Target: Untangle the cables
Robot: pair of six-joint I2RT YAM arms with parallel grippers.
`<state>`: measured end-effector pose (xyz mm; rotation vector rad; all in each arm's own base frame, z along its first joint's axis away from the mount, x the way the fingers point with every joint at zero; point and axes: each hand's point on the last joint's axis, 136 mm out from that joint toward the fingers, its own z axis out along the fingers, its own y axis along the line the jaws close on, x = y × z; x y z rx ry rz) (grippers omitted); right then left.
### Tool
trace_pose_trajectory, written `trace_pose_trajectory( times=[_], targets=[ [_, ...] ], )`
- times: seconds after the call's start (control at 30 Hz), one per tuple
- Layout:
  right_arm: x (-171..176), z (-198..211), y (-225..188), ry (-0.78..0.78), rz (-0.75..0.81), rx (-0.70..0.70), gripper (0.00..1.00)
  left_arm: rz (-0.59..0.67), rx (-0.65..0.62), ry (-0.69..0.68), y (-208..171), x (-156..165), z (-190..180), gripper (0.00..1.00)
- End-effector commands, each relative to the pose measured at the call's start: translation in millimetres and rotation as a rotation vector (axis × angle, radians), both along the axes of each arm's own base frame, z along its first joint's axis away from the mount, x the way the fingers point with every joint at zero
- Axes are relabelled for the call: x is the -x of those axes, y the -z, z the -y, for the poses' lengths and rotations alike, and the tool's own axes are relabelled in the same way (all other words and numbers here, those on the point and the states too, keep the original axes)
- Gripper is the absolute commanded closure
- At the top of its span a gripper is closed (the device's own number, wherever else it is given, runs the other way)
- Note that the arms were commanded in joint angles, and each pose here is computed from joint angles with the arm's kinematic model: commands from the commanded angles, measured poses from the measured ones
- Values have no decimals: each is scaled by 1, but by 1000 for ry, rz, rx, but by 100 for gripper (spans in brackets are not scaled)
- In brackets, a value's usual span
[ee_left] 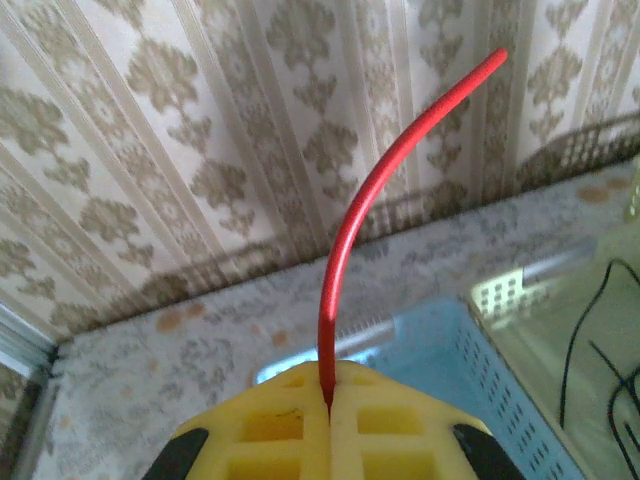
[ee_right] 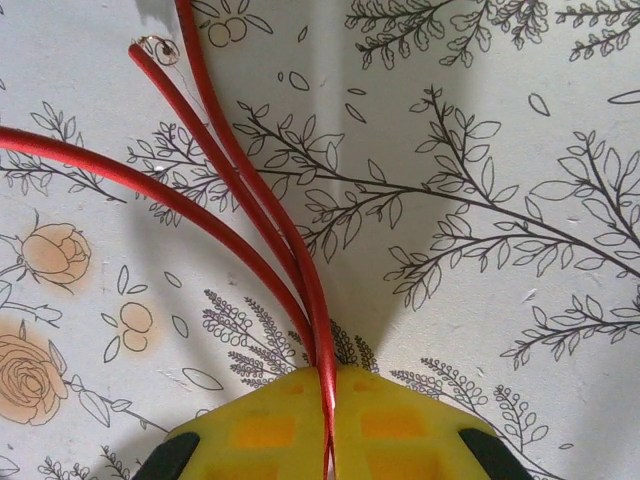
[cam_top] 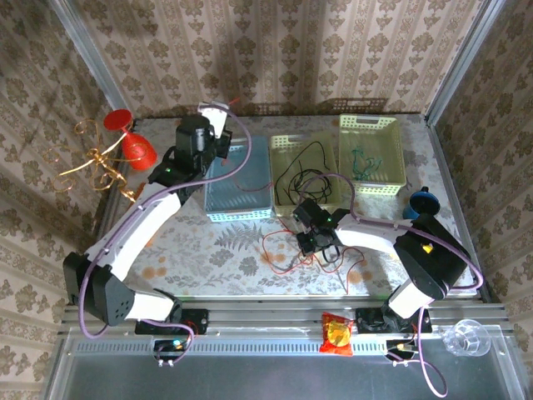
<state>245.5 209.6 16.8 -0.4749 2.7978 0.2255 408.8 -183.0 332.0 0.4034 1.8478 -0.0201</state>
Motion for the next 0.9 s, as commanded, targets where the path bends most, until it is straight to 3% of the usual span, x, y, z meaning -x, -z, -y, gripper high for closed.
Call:
trace_pose_trajectory(
  times=[0.0,0.03,0.07,0.1,0.13,0.17,0.23,0.33,0.43,0.6,0.7,0.8,0.87],
  targets=[
    [7,14,2,18,-13,44,90,-218,-41,-9,68,2,3,100],
    [7,14,2,18,-12,44,90,-256,-58,-14,80,2,4,100],
    [7,14,1,18,-12,44,90,-287,-82,-38,90,1,2,84],
    [7,14,1,19,-11,44,91,-302,-109,-60,94,0,0,55],
    [6,14,0,19,-9,43,90,-301,-133,-86,94,0,-1,31],
    [7,14,-1,18,-9,41,91,-286,-155,-111,90,0,-3,18],
    [7,15,-2,21,-5,41,90,-235,-183,-120,77,3,1,8],
    [8,16,-3,23,0,36,90,-162,-189,-41,59,16,18,0],
    [8,16,-3,23,2,36,90,-203,-128,105,62,40,40,0],
    [9,18,-1,25,2,35,90,-455,-58,463,110,120,84,1],
    [9,18,1,28,3,35,90,-602,-83,653,148,180,103,1],
    [8,18,1,27,2,33,90,-705,-141,681,183,210,110,1],
    [8,17,2,26,0,32,90,-738,-189,615,207,211,109,1]
  ],
)
